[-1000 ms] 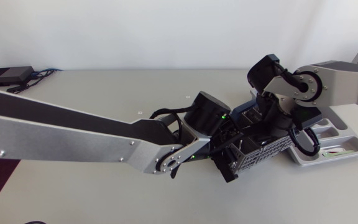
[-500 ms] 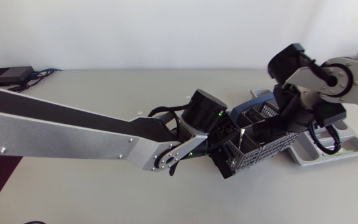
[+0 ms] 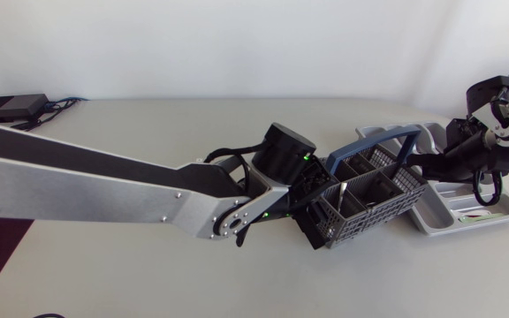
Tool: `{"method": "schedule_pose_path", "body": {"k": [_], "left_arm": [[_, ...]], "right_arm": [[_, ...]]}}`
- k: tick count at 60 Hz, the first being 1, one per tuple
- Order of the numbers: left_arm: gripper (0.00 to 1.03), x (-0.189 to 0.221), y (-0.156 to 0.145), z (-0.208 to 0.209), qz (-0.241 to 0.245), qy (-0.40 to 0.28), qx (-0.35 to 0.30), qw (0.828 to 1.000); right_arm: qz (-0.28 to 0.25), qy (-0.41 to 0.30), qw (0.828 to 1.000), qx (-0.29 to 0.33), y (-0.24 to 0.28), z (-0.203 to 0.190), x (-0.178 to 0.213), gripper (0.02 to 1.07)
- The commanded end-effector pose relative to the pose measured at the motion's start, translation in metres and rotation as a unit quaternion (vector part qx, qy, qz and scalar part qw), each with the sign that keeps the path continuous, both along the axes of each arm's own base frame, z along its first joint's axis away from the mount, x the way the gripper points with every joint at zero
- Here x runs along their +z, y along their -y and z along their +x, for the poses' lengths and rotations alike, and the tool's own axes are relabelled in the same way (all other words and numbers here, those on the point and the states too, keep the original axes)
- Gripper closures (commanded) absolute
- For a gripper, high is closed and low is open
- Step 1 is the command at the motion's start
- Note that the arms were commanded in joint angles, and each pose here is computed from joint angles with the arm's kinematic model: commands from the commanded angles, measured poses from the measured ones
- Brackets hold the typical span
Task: Sort the cutlery from the basket into the organizer compartments.
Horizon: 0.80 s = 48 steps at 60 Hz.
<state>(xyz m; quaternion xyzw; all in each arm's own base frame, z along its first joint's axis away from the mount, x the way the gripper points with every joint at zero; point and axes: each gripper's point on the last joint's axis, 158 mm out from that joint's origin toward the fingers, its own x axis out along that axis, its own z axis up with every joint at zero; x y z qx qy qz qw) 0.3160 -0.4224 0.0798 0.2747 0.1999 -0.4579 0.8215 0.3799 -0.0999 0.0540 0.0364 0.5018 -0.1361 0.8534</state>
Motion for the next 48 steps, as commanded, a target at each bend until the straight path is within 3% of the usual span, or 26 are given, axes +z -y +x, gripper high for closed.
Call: {"method": "schedule_pose_path", "body": {"k": [1,12,22,35,48], "left_arm": [[0.56,0.0,-0.01,0.003,0.008,0.007,0.004,1.0],[0.56,-0.008,-0.03,0.011,0.018,-0.001,0.02,1.0],[0.56,-0.004,-0.077,0.031,0.009,-0.017,0.053,0.998],[0.56,0.002,-0.133,0.041,-0.006,-0.057,0.069,0.996],[0.56,-0.006,-0.158,0.033,-0.002,-0.067,0.068,0.995]], "right_arm": [[0.028,-0.024,0.999,0.023,-0.013,-0.003,-0.019,0.63],[0.08,-0.049,0.993,0.065,-0.051,-0.027,-0.021,0.63],[0.105,-0.063,0.984,0.126,-0.097,-0.054,-0.012,0.63],[0.113,-0.072,0.974,0.185,-0.148,-0.072,-0.003,0.63],[0.116,-0.069,0.969,0.209,-0.183,-0.072,0.0,0.63]]}}
